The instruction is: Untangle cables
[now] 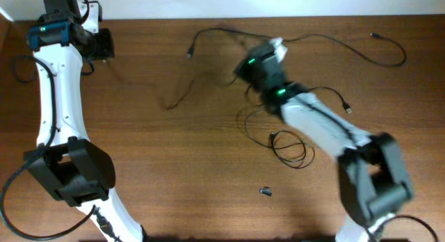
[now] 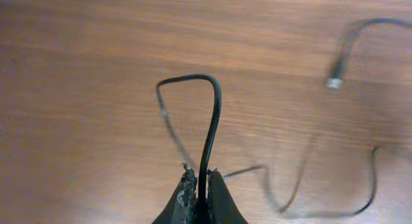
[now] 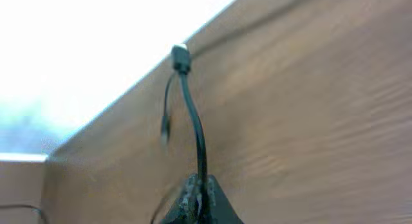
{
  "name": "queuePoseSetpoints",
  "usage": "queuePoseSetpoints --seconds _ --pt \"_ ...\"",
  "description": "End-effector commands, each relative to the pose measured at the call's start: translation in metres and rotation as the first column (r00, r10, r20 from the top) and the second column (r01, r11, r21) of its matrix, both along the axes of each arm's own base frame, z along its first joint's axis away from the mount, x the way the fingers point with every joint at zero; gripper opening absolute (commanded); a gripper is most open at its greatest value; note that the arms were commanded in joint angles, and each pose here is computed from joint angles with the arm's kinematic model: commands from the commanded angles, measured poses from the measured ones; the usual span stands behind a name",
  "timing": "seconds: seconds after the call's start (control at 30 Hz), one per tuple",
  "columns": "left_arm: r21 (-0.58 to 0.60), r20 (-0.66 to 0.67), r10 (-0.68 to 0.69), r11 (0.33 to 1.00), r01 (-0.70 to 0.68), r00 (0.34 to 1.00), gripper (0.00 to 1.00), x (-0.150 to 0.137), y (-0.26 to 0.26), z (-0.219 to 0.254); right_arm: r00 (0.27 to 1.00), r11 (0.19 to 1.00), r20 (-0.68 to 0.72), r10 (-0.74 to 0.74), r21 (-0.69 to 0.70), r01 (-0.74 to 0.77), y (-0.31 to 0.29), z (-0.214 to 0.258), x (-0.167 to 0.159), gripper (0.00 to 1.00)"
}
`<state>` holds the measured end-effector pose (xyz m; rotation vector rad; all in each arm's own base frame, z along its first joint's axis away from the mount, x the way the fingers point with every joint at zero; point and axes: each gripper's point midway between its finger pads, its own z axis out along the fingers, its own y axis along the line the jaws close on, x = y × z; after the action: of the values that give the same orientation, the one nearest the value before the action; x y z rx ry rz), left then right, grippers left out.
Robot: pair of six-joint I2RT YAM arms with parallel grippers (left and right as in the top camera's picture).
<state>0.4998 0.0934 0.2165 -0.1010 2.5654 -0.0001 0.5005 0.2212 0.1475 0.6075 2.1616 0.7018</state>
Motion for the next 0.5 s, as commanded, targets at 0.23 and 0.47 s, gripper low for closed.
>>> queuePoseSetpoints --seconds 0.23,0.47 --pt "-0.060 0.016 -0.335 0.940 0.336 0.942 0.00 0.007 -0.103 -0.006 0.910 0.914 -0.131 -0.393 -0.163 0.372 -0.277 0.005 -0.006 0.04" --pt "-0.092 -0.108 -0.452 0.891 0.444 0.885 0.00 0.009 -0.148 -0.068 0.769 0.776 -0.128 -0.627 -0.194 0.600 -0.420 0.004 -0.045 0.04"
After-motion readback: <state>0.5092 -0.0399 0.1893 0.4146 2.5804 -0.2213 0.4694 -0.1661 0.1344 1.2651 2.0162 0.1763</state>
